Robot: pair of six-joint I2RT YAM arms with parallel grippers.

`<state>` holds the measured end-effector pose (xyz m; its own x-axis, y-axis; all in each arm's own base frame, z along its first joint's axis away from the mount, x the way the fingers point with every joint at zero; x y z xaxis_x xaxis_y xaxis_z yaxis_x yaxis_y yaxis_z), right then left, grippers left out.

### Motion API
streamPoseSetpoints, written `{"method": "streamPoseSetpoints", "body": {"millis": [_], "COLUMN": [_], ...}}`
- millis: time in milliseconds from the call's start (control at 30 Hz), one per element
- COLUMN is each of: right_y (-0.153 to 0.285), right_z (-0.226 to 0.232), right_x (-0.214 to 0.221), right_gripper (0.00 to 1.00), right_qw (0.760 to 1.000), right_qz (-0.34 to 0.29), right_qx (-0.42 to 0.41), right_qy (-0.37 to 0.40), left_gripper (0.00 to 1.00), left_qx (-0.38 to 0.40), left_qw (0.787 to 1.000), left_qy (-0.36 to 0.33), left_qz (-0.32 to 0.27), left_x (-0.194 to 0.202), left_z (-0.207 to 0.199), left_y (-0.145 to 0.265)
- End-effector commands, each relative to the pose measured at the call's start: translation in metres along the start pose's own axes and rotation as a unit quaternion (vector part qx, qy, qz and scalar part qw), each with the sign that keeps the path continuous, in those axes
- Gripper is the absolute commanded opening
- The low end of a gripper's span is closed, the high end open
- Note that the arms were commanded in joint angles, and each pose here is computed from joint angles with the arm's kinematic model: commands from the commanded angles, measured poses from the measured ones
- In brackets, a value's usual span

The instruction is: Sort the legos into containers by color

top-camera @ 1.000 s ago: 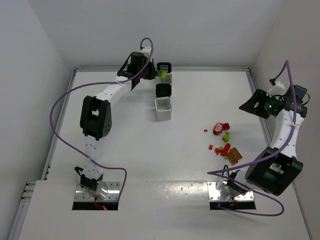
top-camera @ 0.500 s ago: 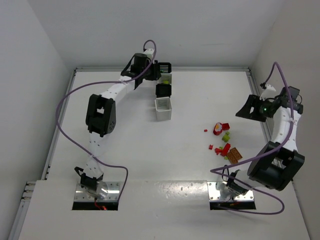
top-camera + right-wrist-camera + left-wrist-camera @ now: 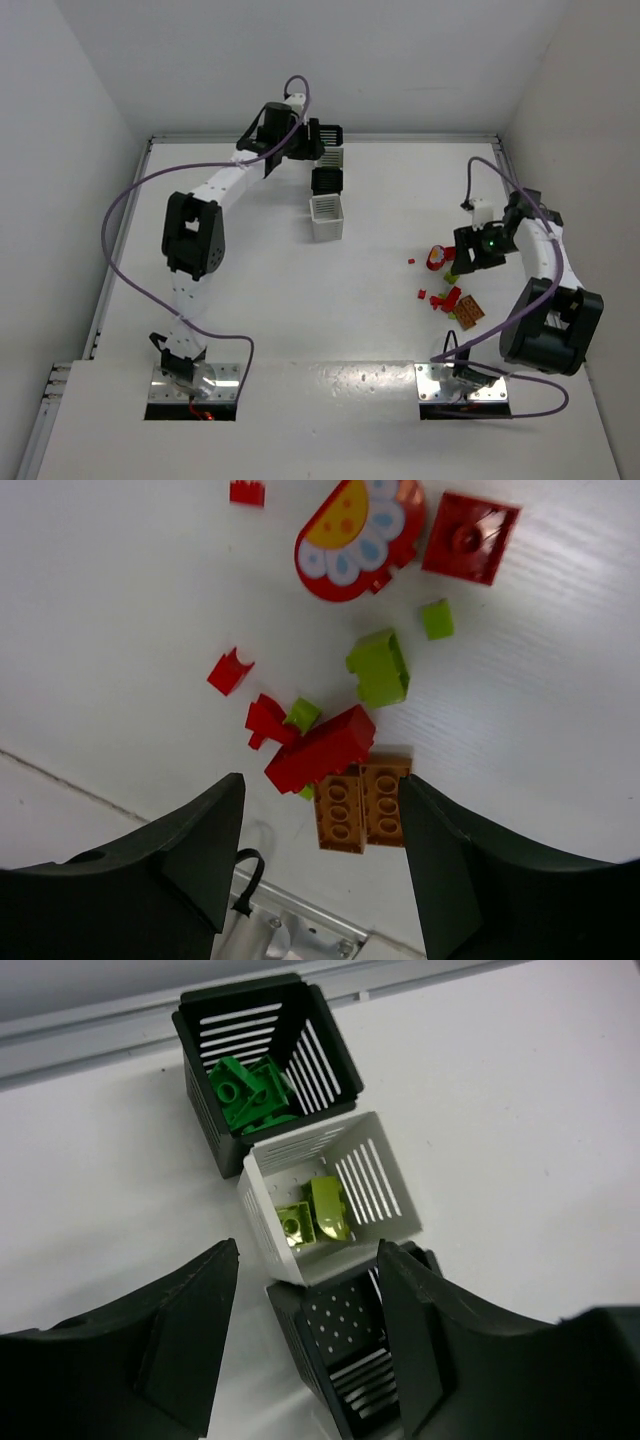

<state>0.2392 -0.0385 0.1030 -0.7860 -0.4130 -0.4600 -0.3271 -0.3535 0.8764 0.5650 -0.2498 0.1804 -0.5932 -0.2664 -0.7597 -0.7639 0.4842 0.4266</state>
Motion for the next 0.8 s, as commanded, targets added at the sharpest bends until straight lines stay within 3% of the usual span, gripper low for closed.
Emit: {"method": "streamPoseSetpoints", "body": {"millis": [0, 167, 433, 700, 767], "right_y": [-0.011, -0.032, -0.061, -0.081, -0.082], "right_z": [0.000, -0.005, -0.021, -0.023, -0.027], "right_x": [0.014, 0.020, 0.018, 0.012, 0.009], "right_gripper": [0.63, 0.65, 0.66, 0.57, 0.45], "right_qw": [0.999, 0.997, 0.995, 0.994, 0.994], "right_qz": [0.044, 0.067, 0.076, 0.090, 0.086], "right_qx": [0.021, 0.042, 0.057, 0.052, 0.061], "right_qy": [0.018, 0.008, 0.012, 0.034, 0.037], "left_gripper": [0.64, 0.64, 0.65, 0.65, 0.65], "left_qx": [0.018, -0.034, -0.054, -0.064, -0.064], "left_qw": [0.997, 0.999, 0.998, 0.997, 0.997], "left_qy": [-0.024, 0.007, 0.027, 0.027, 0.027], "left_qz": [-0.071, -0.035, -0.035, -0.035, -0.035], "left_x": [-0.059, -0.027, -0.021, -0.021, -0.021], "left_z": [-0.054, -0.013, 0.017, 0.028, 0.028], "left_y": [0.069, 0.093, 0.119, 0.123, 0.123]}}
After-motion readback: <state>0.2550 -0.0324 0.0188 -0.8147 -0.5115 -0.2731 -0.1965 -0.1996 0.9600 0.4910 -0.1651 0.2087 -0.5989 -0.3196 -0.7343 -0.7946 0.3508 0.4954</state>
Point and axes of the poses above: each gripper's point midway between its finger pads, its own y axis back along the fingers, its own z axis along the line the jaws close on, x = y × z, the point moved 2 cm from there along y, back along the fingers, and after that the axes turned 14 degrees about y, right-handed, at the moved point
